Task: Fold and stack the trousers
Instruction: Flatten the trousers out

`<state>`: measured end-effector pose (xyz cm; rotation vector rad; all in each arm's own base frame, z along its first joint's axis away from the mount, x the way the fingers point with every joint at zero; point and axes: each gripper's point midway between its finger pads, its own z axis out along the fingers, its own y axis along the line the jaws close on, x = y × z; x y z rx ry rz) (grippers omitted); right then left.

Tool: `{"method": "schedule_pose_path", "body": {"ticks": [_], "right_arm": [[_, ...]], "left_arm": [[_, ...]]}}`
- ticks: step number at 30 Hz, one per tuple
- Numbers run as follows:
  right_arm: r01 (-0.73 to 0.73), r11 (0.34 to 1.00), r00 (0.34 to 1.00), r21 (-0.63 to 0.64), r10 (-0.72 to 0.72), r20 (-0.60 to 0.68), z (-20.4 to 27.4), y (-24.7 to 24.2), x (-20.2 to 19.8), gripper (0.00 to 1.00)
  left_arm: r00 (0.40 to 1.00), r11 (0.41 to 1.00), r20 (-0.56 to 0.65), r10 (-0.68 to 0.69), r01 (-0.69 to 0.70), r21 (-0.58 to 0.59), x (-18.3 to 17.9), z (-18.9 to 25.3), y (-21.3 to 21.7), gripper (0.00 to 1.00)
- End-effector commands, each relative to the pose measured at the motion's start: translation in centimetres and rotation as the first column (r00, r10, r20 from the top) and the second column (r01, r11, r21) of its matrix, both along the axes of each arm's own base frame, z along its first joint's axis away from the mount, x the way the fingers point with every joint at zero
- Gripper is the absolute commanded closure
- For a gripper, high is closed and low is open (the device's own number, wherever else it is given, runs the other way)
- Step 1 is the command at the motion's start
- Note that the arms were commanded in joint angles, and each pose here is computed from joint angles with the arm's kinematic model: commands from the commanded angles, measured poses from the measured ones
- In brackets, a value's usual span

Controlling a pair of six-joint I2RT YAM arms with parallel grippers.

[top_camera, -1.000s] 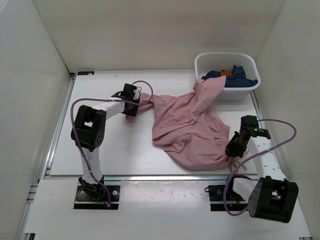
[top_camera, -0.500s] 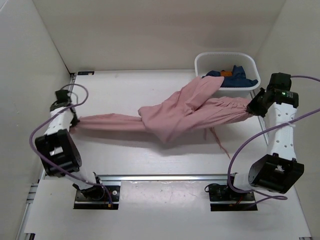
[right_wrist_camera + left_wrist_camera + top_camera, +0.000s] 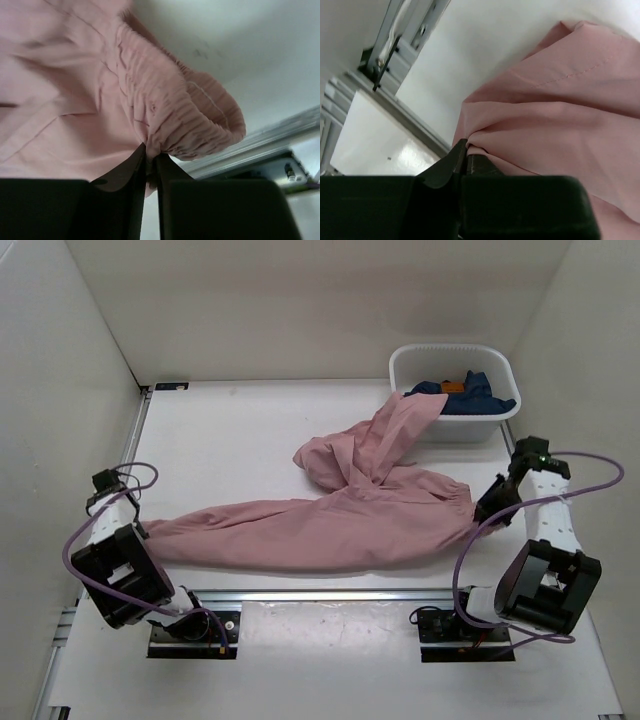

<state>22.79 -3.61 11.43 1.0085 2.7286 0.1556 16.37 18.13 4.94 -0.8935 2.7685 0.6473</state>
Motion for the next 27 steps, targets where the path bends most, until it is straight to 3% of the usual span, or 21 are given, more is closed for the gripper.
{"method": "schedule_pose_path", "body": {"ticks": [1,3,5,6,7,9,11,13,17,19,22,25,26,27], "right_arm": [[0.012,1.0,0.999,-0.015,-0.012,0.034,-0.2,-0.1,-1.0,0.85],[0.007,0.999,0.999,-0.034,-0.005,0.051,0.8,-0.4,-0.9,0.85],[0.018,0.998,1.0,-0.068,-0.017,0.014,0.8,-0.8,-2.3,0.81],[0.027,0.997,1.0,-0.067,-0.025,0.018,0.6,-0.6,-2.9,0.46],[0.037,0.998,0.999,-0.05,-0.039,-0.029,-0.8,-0.1,-4.3,0.3],[0.071,0.995,0.996,-0.064,-0.074,-0.04,-1.4,-0.1,-5.2,0.17],[0.115,0.987,0.993,-0.116,-0.118,-0.022,-0.5,-0.8,-5.7,0.15],[0.181,0.968,0.983,-0.174,-0.181,0.017,0.8,-2.0,-5.1,0.15],[0.221,0.969,0.974,-0.112,-0.215,0.065,-1.0,-1.6,-2.9,0.15],[0.258,0.963,0.966,-0.083,-0.255,0.045,-2.9,-1.3,-2.3,0.15],[0.279,0.958,0.96,-0.064,-0.279,0.02,-5.4,-1.2,-1.9,0.17],[0.299,0.95,0.952,-0.088,-0.303,-0.034,-7.2,-1.5,-3.0,0.25],[0.296,0.951,0.951,-0.087,-0.302,-0.067,-8.0,-1.3,-3.7,0.39],[0.296,0.951,0.95,-0.087,-0.302,-0.076,-8.2,-1.2,-4.0,0.46]], "left_arm": [[0.998,0.996,0.013,0.054,-0.055,0.069,-1.3,1.0,1.3,0.85],[0.998,0.996,0.01,0.067,-0.067,0.066,-1.9,1.9,1.2,0.85],[0.998,0.998,0.008,0.064,-0.064,0.014,-2.4,2.2,0.3,0.76],[0.998,0.998,-0.029,0.063,-0.064,-0.01,-3.4,2.3,-0.5,0.67],[0.995,0.997,-0.074,0.062,-0.065,-0.039,-4.7,1.3,-1.4,0.52],[0.991,0.994,-0.1,0.084,-0.09,-0.055,-5.8,0.6,-1.7,0.41],[0.99,0.993,-0.095,0.102,-0.108,-0.056,-5.9,1.2,-1.4,0.28],[0.991,0.989,-0.056,0.124,-0.128,-0.079,-5.0,2.4,-0.7,0.23],[0.986,0.981,0.13,0.101,-0.077,-0.176,0.7,5.5,0.5,0.2],[0.986,0.976,0.143,0.084,-0.052,-0.213,2.5,4.4,0.7,0.2],[0.978,0.986,0.204,0.047,-0.013,-0.167,5.4,3.9,2.1,0.16],[0.957,0.991,0.29,0.016,0.024,-0.134,8.1,3.8,3.1,0.14],[0.953,0.988,0.302,0.002,0.046,-0.149,8.6,3.8,2.5,0.11],[0.951,0.982,0.309,-0.002,0.06,-0.179,8.9,3.4,2.1,0.09]]}}
